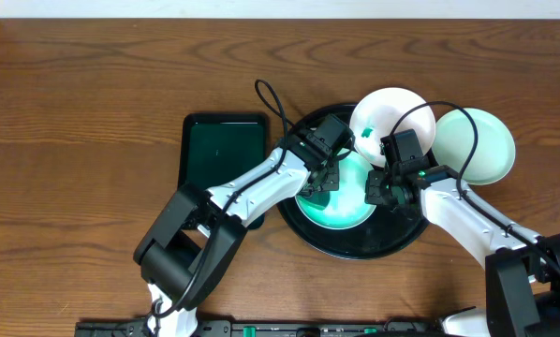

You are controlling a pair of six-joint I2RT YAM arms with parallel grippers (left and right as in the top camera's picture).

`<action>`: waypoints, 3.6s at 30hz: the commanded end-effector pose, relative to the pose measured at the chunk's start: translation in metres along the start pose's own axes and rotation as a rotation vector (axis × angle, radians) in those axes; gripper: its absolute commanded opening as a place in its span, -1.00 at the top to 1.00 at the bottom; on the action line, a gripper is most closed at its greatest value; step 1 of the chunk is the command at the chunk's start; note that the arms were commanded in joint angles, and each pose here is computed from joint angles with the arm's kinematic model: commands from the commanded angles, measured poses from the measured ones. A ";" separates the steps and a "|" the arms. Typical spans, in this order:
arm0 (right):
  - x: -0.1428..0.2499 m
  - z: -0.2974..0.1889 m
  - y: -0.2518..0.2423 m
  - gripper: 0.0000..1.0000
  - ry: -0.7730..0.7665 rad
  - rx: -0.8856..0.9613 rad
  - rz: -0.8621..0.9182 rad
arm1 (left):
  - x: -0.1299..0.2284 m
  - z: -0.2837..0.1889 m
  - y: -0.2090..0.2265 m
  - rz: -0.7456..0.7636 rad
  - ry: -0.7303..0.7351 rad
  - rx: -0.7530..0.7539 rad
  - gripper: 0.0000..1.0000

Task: Clean dirty plates on tray and stack at the side
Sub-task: 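Scrub the plate surface with the sponge while the right gripper holds the rim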

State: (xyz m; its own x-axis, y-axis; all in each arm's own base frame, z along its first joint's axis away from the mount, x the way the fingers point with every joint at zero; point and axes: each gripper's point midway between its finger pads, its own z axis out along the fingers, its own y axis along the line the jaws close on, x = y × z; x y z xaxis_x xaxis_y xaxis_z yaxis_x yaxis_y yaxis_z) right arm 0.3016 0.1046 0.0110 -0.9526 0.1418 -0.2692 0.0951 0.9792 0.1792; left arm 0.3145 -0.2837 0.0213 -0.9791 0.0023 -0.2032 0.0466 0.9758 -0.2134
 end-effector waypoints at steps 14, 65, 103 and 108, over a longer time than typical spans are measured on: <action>-0.006 -0.006 0.008 0.97 -0.028 -0.023 -0.027 | 0.041 -0.010 -0.049 0.084 0.170 0.213 0.86; -0.007 -0.006 0.009 0.98 -0.030 -0.029 -0.031 | -0.013 -0.014 0.003 0.096 -0.132 -0.106 0.85; -0.008 -0.006 0.009 0.97 -0.032 -0.030 -0.031 | -0.015 -0.054 -0.014 0.137 -0.158 0.002 0.85; -0.008 -0.006 0.009 0.97 -0.032 -0.030 -0.031 | -0.003 -0.022 -0.003 0.120 -0.089 -0.052 0.85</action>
State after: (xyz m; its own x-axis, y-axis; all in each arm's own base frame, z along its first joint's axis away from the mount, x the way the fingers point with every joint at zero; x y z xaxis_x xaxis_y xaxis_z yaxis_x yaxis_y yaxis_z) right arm 0.3045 0.1058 0.0121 -0.9497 0.1383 -0.2808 0.0879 0.9788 0.1847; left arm 0.3125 -0.2918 0.0675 -0.9352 0.1037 -0.3385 0.1771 0.9650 -0.1936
